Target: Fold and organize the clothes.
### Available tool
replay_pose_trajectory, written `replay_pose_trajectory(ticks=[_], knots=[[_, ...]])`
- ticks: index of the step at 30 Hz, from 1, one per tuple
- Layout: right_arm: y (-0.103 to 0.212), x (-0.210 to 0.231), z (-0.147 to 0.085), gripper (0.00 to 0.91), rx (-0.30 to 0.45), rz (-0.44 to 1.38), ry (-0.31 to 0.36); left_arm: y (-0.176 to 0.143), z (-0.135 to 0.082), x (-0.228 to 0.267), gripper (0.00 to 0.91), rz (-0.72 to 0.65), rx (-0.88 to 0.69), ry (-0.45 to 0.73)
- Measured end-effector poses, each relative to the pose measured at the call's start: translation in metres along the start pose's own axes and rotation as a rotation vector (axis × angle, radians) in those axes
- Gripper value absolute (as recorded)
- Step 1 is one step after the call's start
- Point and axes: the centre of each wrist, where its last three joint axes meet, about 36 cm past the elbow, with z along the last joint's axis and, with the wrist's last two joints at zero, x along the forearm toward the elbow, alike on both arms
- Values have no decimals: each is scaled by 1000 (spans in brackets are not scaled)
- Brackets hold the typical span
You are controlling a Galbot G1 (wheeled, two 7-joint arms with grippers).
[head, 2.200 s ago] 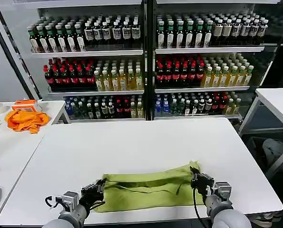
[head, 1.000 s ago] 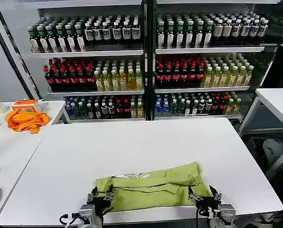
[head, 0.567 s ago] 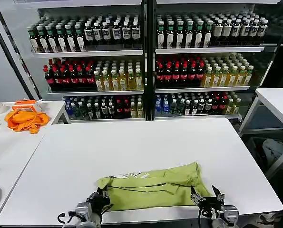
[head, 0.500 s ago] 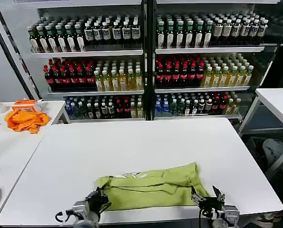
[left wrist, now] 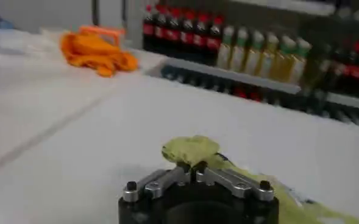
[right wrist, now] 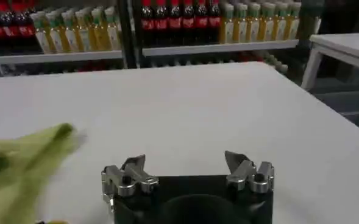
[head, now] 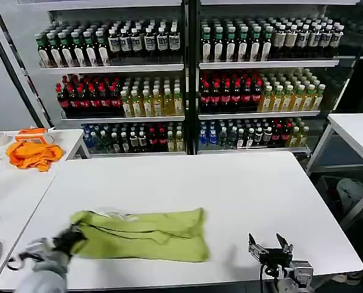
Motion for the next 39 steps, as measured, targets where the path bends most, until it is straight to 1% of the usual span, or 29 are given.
replay_pose_trajectory(ticks=[4, 7, 9, 19, 24, 25, 26, 27, 31, 36, 39], knots=[[0, -3, -1, 907, 14, -7, -10, 12, -19, 4, 20, 24, 88, -19], [0, -4, -2, 907, 23, -10, -16, 7, -25, 11, 20, 74, 162, -23], [-1, -5, -3, 907, 27, -11, -19, -4, -25, 16, 20, 117, 208, -21], [-5, -6, 0, 907, 38, -13, -22, -76, 1, 22, 20, 315, 398, 54], [-6, -8, 0, 907, 43, -15, -27, -113, 15, 19, 20, 386, 437, 104], [-7, -8, 0, 907, 43, -15, -29, -120, 18, 19, 40, 396, 437, 114], [-7, -8, -1, 907, 43, -14, -30, -127, 21, 18, 101, 405, 435, 124], [-7, -8, -1, 907, 43, -13, -31, -133, 24, 18, 907, 413, 432, 136], [-8, -9, 0, 907, 42, -12, -31, -155, 41, 18, 907, 439, 391, 183], [-8, -9, 0, 907, 44, -9, -32, -178, 57, 20, 907, 475, 324, 207], [-9, -9, 0, 907, 47, -10, -32, -188, 62, 25, 907, 496, 279, 202]])
